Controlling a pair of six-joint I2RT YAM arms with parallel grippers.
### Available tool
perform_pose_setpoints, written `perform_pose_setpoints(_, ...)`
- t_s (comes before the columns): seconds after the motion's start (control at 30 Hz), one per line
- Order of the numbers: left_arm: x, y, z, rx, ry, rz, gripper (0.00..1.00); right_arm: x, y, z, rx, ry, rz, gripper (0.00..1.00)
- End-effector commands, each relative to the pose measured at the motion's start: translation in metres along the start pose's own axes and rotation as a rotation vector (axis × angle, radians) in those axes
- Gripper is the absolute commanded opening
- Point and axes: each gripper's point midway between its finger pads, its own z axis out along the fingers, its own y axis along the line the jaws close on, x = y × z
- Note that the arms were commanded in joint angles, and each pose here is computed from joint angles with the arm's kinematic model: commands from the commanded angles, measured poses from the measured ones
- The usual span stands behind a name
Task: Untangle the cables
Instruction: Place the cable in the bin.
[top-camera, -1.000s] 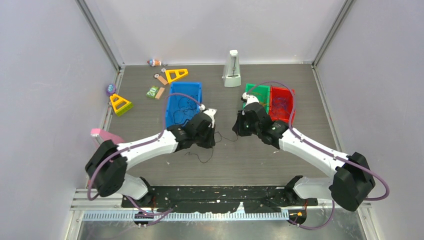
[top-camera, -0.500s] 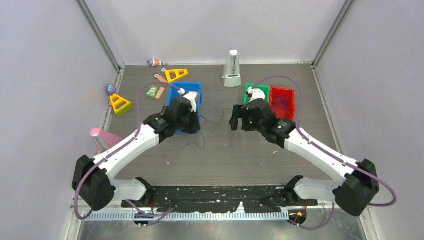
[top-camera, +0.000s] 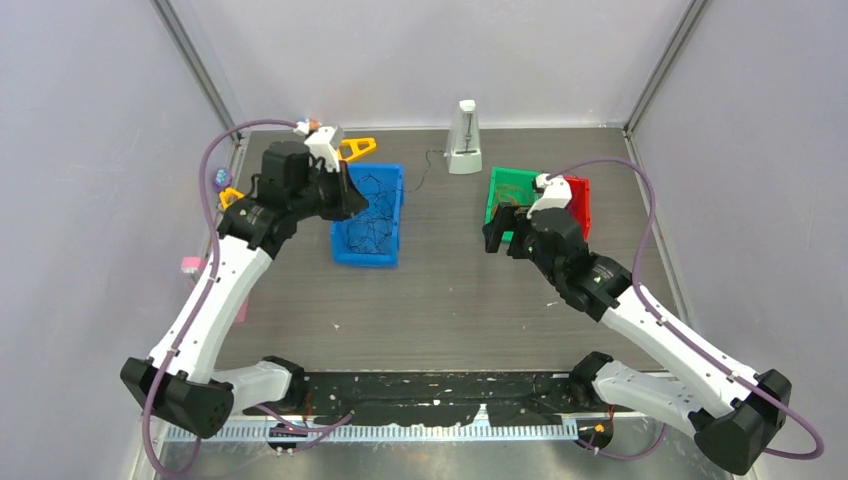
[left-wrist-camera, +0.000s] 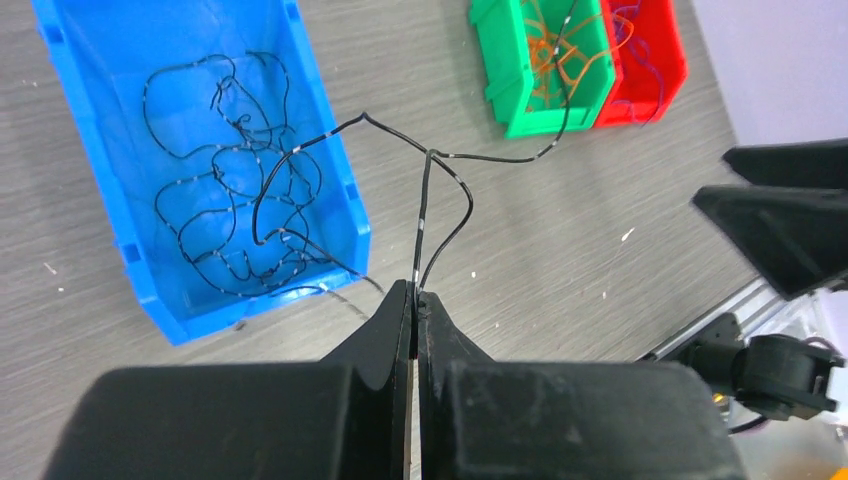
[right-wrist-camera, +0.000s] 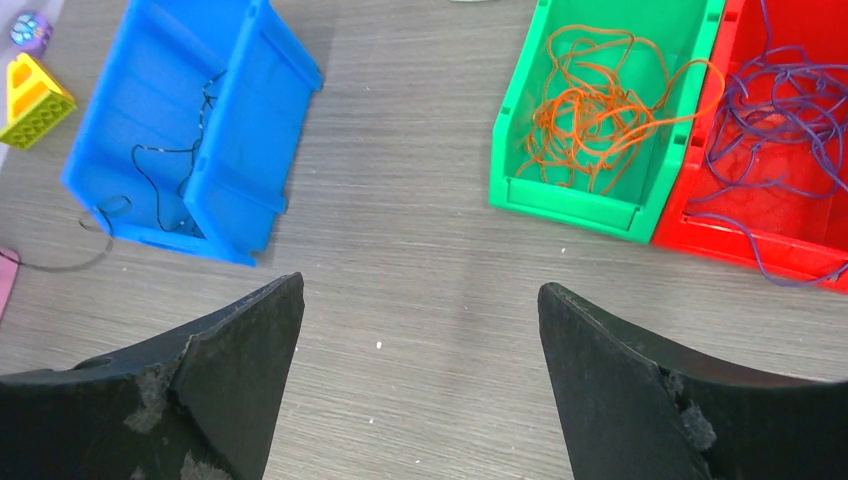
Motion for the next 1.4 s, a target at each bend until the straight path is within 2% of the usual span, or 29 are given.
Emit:
perform_pose_setpoints(0.0, -0.032, -0.018, -0.015, 0.12, -0.031, -0.017, 0.0, -0.003, -0.004, 0.002, 0.014, -0.035, 0.016, 0.93)
perform_pose_setpoints(0.17, -0.063, -0.023, -0.016, 0.142, -0.088, -0.015, 0.0, -0.003, -0.007, 0.0, 0.019, -0.04, 0.01, 0.93)
perform_pose_setpoints(0.43, -0.076, 0.021, 0.04, 0.07, -0.162, -0.129, 0.0, -0.005, -0.007, -0.001, 0.005, -0.05, 0.006, 0.93)
perform_pose_setpoints(0.57, -0.06, 0.051, 0.076, 0.011, -0.218, -0.181, 0.0, -0.005, -0.006, 0.0, -0.003, -0.046, -0.001, 0.93)
perform_pose_setpoints(0.7, -0.009, 0.087, 0.102, -0.09, -0.199, -0.252, 0.0, -0.004, -0.006, 0.001, -0.005, -0.04, -0.007, 0.93)
perform_pose_setpoints(0.9, 0.052, 0.124, 0.103, -0.23, -0.185, -0.312, 0.0, -0.002, -0.006, 0.004, -0.008, -0.03, -0.013, 0.93)
perform_pose_setpoints(1.03, 0.088, 0.146, 0.102, -0.353, -0.078, -0.314, 0.0, 0.0, -0.004, 0.007, -0.013, -0.017, -0.011, 0.93)
perform_pose_setpoints(1.13, 0.092, 0.156, 0.103, -0.41, -0.055, -0.293, 0.0, 0.002, -0.003, 0.009, -0.017, -0.012, -0.011, 0.93)
perform_pose_setpoints(1.37, 0.083, 0.143, 0.131, -0.426, 0.086, -0.172, 0.0, 0.02, -0.01, 0.015, 0.014, 0.045, -0.026, 0.93)
